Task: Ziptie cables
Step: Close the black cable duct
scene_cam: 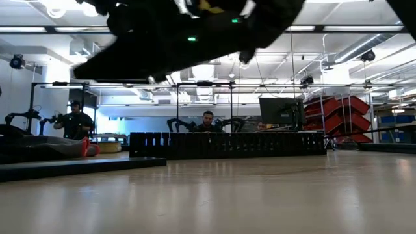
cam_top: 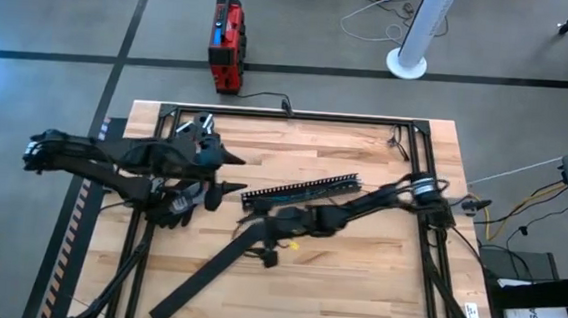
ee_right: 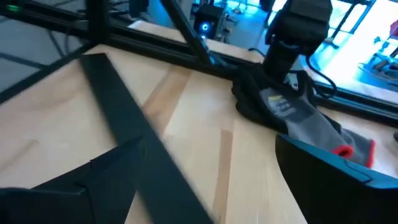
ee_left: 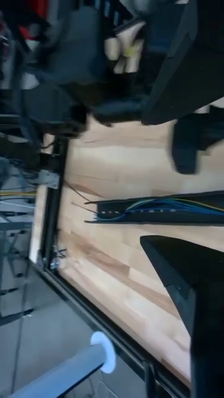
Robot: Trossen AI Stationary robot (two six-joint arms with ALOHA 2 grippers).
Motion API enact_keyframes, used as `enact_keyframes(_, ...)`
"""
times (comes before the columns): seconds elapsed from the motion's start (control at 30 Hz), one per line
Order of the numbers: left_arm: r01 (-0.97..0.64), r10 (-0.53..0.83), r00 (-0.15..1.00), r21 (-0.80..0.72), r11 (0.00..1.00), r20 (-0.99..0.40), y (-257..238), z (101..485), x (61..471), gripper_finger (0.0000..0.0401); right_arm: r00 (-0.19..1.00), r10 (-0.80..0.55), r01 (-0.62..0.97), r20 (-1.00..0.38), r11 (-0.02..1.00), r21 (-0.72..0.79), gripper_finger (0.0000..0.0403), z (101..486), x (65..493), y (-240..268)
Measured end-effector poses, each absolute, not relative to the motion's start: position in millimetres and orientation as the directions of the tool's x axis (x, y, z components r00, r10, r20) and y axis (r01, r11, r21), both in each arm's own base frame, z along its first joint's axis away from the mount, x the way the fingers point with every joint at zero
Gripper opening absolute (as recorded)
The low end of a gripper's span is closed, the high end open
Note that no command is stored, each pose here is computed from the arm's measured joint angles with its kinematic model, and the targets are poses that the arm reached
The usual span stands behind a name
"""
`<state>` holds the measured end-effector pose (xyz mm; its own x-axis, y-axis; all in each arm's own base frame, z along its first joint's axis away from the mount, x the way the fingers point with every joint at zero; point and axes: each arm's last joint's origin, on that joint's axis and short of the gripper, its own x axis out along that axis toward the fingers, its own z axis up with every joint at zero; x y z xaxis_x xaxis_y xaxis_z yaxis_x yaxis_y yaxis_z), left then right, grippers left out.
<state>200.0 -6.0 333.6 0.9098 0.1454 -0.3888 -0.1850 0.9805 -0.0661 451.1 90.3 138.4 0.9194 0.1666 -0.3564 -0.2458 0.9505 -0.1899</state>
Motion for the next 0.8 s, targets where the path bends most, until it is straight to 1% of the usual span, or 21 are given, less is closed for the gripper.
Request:
enact_keyframes(0.1, -0.179, 0.145, 0.931, -0.073, 0.981, -0.335, -5, 322, 193, 0.0290, 0.915, 0.158, -0.248, -0.370, 0.945, -0.211, 0.0343, 132, 475, 90)
enact_keyframes(0.23, -0.169, 0.147, 0.933, -0.042, 0.985, -0.329, -5, 304, 184, 0.0282, 0.919, 0.150, -0.247, -0.366, 0.940, -0.235, 0.0344, 129, 501, 95)
enact_keyframes(0.3, -0.179, 0.163, 0.926, -0.015, 0.984, -0.340, -4, 295, 181, 0.0278, 0.912, 0.150, -0.241, -0.382, 0.949, -0.203, 0.0344, 128, 512, 98)
enact_keyframes(0.37, -0.196, 0.184, 0.930, -0.006, 0.981, -0.317, -3, 294, 180, 0.0276, 0.904, 0.153, -0.238, -0.399, 0.956, -0.173, 0.0344, 131, 521, 102)
enact_keyframes(0.43, -0.205, 0.194, 0.930, -0.004, 0.979, -0.311, -3, 295, 177, 0.0275, 0.897, 0.170, -0.263, -0.409, 0.948, -0.182, 0.0344, 132, 530, 107)
enact_keyframes(0.53, -0.206, 0.194, 0.935, -0.008, 0.979, -0.298, -3, 298, 176, 0.0277, 0.856, 0.262, -0.364, -0.445, 0.917, -0.162, 0.0344, 121, 540, 112)
enact_keyframes(0.63, -0.205, 0.194, 0.935, -0.008, 0.979, -0.297, -3, 299, 175, 0.0282, 0.798, 0.396, -0.465, -0.454, 0.884, -0.046, 0.0344, 101, 551, 112)
enact_keyframes(0.8, -0.208, 0.197, 0.934, -0.007, 0.978, -0.298, -3, 298, 177, 0.0290, 0.738, 0.544, -0.590, -0.400, 0.807, 0.009, 0.0344, 80, 571, 104)
